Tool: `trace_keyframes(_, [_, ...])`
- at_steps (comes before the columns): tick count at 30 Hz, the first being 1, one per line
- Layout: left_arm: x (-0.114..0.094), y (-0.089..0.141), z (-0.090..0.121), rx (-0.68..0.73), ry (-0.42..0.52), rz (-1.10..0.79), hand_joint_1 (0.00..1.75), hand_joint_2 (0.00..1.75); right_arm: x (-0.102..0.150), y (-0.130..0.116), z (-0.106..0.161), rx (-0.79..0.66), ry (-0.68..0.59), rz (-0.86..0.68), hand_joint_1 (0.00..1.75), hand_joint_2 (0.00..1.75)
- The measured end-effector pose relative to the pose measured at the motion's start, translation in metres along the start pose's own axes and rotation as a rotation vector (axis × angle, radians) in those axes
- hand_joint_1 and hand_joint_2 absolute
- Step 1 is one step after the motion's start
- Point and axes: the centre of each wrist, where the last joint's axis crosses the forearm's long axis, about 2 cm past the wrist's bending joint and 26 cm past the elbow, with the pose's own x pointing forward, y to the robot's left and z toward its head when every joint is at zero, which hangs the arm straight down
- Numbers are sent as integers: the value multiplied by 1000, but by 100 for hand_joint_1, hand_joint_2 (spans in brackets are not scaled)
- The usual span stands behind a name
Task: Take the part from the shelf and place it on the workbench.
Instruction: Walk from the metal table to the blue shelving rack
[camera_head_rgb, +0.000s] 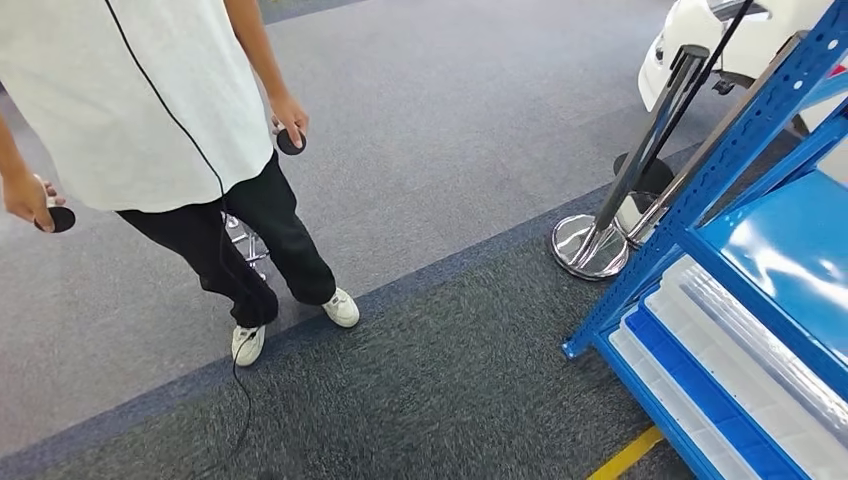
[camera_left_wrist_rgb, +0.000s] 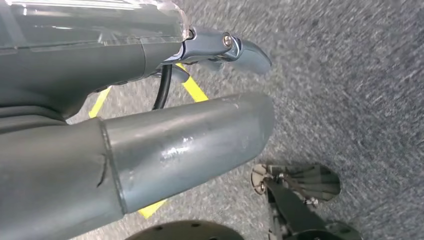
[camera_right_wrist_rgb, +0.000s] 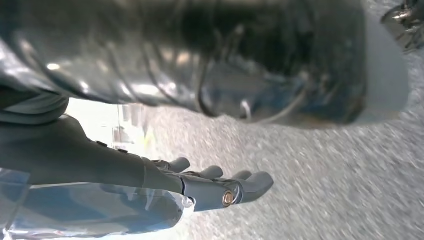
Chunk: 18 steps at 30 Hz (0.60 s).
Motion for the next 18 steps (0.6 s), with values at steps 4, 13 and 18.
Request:
trace_keyframes(4, [-2,0,0,-1,5,0,0,0,2,0,0,0,-4,1,0,0])
trace_keyframes(13, [2,0,0,-1,-2,-4,0,0,1,0,0,-1,-1,4,0,0])
trace_keyframes(18, [0,0,0,-2,2,-8,0,0,3,0,0,-2,1,5,0,0])
